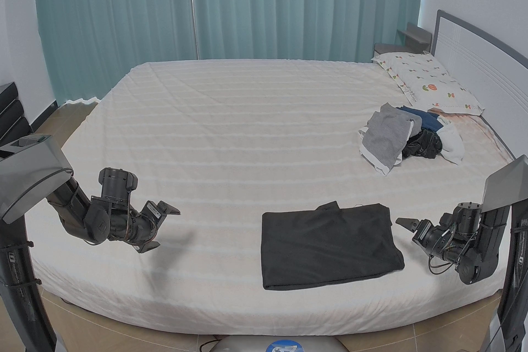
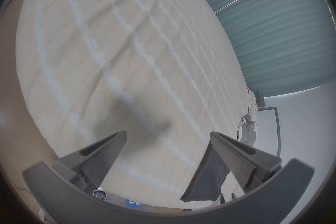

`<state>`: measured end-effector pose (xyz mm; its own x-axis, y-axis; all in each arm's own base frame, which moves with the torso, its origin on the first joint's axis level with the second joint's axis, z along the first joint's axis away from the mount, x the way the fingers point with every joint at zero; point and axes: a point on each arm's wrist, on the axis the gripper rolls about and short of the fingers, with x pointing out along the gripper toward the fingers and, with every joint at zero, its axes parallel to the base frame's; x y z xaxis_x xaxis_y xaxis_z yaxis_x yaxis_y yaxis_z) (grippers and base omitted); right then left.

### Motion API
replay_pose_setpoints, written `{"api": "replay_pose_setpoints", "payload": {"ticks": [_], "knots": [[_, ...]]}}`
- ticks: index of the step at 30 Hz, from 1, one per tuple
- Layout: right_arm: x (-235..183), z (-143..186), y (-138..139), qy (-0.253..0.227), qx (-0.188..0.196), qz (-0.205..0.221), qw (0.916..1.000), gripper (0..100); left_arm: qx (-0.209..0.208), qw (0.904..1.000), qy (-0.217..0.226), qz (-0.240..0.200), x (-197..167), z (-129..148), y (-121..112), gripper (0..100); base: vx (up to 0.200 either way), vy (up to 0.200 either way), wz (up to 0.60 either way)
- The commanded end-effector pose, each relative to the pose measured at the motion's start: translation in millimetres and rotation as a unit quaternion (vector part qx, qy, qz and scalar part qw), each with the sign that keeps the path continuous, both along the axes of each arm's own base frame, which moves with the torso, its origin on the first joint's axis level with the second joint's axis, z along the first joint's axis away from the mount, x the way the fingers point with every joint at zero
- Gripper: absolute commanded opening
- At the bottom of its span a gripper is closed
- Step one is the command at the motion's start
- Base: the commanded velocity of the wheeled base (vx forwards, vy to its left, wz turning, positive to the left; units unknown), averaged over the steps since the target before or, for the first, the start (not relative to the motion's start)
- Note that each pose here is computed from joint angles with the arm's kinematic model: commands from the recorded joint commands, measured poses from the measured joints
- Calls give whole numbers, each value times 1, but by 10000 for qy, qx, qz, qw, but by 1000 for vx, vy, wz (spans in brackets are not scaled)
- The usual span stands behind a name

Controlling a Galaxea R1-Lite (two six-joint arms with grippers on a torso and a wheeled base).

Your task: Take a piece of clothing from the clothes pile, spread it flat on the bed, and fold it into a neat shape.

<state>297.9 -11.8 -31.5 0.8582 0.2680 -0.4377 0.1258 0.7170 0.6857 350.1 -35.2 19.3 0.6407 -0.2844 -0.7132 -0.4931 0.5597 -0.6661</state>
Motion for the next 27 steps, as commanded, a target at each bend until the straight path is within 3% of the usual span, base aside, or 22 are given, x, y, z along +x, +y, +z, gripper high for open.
{"api": "replay_pose_setpoints", "payload": {"ticks": [1,8,19,20,27], "knots": [[13,-8,2,-57,88,-3,9999,100,3,10000,0,-1,0,0,0,100,200,0,0],[34,-15,14,-143,473,-14,9988,100,9,10000,-1,-4,0,-1,-1,100,57,0,0],[42,-26,24,-129,443,27,9989,100,31,10000,3,-17,0,-1,-2,100,0,0,0],[42,-26,24,-129,444,35,9989,0,43,10000,10,-6,0,-1,-2,100,0,0,0],[43,-26,24,-156,451,8,9989,0,38,10000,12,-8,0,-2,-3,100,0,0,0]]}}
